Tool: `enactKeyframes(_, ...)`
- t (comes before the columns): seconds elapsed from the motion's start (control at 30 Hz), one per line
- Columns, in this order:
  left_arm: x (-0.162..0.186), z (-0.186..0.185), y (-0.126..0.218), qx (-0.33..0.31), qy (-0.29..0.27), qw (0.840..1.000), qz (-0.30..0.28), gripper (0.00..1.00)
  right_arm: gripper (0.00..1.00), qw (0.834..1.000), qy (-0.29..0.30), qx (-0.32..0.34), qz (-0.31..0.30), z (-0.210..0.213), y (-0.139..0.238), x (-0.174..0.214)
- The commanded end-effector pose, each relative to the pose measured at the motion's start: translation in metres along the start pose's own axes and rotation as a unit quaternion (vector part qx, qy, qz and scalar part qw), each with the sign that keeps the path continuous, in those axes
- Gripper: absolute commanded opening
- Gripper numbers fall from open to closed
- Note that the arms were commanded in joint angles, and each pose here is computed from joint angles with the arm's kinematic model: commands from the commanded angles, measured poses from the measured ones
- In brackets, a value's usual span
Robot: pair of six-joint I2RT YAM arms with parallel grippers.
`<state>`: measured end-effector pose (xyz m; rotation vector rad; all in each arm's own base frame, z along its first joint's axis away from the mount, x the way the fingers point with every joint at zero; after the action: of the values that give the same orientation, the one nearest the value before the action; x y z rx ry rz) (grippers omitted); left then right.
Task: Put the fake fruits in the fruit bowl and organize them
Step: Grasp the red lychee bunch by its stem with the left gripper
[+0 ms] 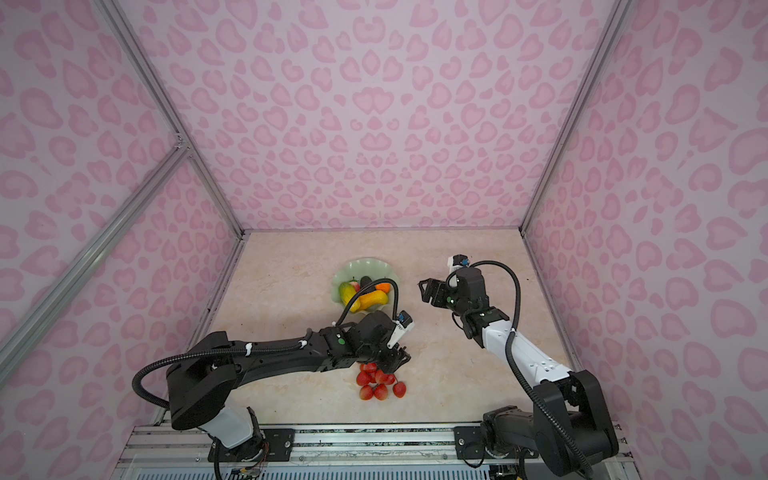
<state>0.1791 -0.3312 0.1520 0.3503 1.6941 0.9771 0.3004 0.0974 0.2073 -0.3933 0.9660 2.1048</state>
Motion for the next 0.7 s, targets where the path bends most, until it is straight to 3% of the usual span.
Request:
enactKeyframes(0.0, 0.000, 0.002, -0.004, -0.008, -0.006, 1.000, 0.010, 0.41, 0.89, 1.000, -0.002, -0.009, -0.009, 0.000, 0.001, -0.002)
enactKeyframes(0.27, -0.013, 0.006, 0.019, -0.045, -0.014, 0.999, -0.016, 0.06, 0.89, 1.000, -0.009, -0.008, -0.009, -0.005, 0.000, -0.001)
enactKeyframes(0.47, -0.029, 0.017, 0.064, -0.095, -0.031, 0.994, -0.051, 0.04, 0.89, 1.000, -0.012, -0.011, -0.009, -0.005, 0.001, -0.002)
enactKeyframes(0.67, -0.049, 0.041, 0.130, -0.147, -0.026, 0.981, -0.125, 0.04, 0.89, 1.000, -0.015, -0.011, -0.010, -0.006, 0.001, -0.001)
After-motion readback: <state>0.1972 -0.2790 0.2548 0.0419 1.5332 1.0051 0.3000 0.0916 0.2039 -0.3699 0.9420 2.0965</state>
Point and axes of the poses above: each gripper's point midway between its finger pads, its own y axis back along the fingers, its own z axis along the line the jaws close on, x = y × z, the point moved 9 cm from there along y, back along the fingers, and after that the axes turned 14 degrees about -y, right-handed, at the moved point
